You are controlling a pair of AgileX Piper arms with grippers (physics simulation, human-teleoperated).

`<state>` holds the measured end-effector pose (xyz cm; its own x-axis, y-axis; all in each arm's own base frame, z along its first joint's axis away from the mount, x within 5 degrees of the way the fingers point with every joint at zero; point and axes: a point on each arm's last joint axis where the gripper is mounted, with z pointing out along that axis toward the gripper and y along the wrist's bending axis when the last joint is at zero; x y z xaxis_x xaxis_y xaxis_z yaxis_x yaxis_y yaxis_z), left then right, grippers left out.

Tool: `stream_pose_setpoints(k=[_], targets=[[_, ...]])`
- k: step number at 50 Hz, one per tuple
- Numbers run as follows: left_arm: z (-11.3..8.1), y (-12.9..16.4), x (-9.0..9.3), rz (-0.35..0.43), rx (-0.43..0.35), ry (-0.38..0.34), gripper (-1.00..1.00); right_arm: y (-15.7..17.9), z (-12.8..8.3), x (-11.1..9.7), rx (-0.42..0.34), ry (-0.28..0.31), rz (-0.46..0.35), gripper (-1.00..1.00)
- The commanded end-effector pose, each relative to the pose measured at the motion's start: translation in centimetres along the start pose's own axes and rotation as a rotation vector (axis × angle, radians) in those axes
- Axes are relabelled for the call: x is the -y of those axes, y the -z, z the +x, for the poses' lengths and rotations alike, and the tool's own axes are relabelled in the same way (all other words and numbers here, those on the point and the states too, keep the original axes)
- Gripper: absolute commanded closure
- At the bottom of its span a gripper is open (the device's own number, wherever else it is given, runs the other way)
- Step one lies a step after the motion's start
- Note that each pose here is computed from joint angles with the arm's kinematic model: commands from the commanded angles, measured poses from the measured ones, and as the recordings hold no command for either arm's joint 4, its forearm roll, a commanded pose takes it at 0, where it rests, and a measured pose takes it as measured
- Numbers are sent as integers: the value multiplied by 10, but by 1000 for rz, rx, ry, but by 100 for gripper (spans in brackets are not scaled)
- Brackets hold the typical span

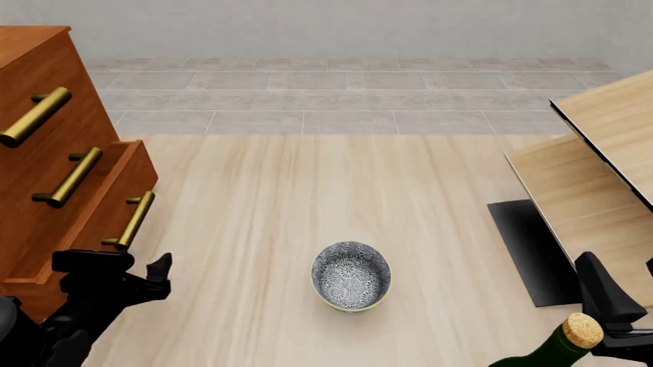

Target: Close the bottom drawer of the cabinet.

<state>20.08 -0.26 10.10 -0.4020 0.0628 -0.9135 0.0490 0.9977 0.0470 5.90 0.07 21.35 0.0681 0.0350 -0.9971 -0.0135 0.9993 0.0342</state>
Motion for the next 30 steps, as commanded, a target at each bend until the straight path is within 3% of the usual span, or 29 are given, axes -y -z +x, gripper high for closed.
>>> stream_pose_setpoints(k=[1, 30], targets=[[5, -4, -11, -63, -22, 11, -100, 1, 0, 0, 1, 0, 1, -100], [4, -2, -19, -102, -6, -24, -100, -1, 0, 0, -3, 6, -4, -100]])
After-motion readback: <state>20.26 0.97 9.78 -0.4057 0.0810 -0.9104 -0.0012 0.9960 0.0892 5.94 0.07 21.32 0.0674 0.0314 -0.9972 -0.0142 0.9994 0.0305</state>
